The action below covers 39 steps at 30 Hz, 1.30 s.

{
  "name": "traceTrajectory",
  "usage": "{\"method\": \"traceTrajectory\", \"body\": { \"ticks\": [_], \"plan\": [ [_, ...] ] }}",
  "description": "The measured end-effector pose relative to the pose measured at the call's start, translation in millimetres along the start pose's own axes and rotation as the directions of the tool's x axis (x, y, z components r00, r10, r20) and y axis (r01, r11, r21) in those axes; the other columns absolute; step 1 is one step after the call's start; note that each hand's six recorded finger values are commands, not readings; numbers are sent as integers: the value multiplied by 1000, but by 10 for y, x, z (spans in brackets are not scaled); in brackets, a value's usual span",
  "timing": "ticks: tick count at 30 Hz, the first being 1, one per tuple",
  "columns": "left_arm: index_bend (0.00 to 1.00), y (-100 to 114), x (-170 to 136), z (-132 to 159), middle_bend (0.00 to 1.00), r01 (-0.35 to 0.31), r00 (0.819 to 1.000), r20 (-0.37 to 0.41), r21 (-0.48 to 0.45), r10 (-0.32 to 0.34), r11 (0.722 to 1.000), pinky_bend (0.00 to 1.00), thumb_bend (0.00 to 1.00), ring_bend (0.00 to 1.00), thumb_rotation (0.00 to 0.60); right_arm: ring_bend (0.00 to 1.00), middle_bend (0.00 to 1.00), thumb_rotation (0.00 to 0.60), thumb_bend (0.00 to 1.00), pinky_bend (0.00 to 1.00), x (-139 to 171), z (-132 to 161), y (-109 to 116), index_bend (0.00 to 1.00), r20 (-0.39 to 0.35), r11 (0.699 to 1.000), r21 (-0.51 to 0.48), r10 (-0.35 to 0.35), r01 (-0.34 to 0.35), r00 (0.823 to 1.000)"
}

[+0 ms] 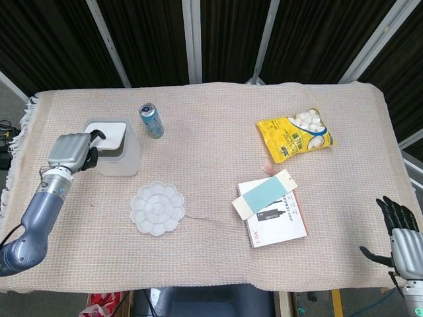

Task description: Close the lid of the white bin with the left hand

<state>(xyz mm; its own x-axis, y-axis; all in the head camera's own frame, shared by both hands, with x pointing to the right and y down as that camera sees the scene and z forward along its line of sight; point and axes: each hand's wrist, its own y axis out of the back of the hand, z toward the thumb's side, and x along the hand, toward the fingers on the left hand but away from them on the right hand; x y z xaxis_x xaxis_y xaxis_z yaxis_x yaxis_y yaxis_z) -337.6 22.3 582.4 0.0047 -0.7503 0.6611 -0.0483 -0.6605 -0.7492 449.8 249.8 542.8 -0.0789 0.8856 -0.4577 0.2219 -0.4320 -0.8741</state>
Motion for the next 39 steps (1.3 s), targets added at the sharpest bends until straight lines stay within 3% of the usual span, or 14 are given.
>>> {"method": "traceTrajectory", "body": {
  "ticks": [25, 33, 35, 36, 38, 39],
  "plan": [
    [280, -318, -11, -143, 1000, 68, 998, -19, 19, -68, 998, 1000, 733, 910, 600, 0, 0, 600, 152, 0, 11, 8, -4, 0, 0, 1000, -1, 1, -1, 1000],
    [242, -195, -5, -81, 977, 26, 1000, -4, 5, -26, 1000, 993, 715, 884, 600, 0, 0, 600, 152, 0, 11, 10, 1, 0, -1, 1000, -2, 0, 0, 1000],
    [205, -98, -21, -33, 922, -5, 1000, 12, -17, 5, 1000, 962, 618, 838, 600, 0, 0, 600, 152, 0, 12, 12, 1, 0, -2, 1000, -2, 0, 0, 1000],
    [159, -50, -32, -12, 846, -21, 1000, 21, -27, 21, 999, 917, 516, 778, 600, 0, 0, 600, 152, 0, 12, 12, 1, 0, -2, 1000, -2, 0, 0, 1000],
    [61, 55, -67, 24, 642, -57, 998, 39, -47, 59, 997, 771, 360, 623, 600, 0, 0, 600, 153, 0, 12, 15, 0, 0, -3, 1000, -2, 0, 0, 1000],
    [20, 94, -85, 33, 492, -72, 996, 47, -54, 75, 996, 662, 304, 503, 600, 0, 0, 600, 152, 0, 12, 16, 1, 0, -4, 1000, -1, -1, 1, 1000]
  ]
}}
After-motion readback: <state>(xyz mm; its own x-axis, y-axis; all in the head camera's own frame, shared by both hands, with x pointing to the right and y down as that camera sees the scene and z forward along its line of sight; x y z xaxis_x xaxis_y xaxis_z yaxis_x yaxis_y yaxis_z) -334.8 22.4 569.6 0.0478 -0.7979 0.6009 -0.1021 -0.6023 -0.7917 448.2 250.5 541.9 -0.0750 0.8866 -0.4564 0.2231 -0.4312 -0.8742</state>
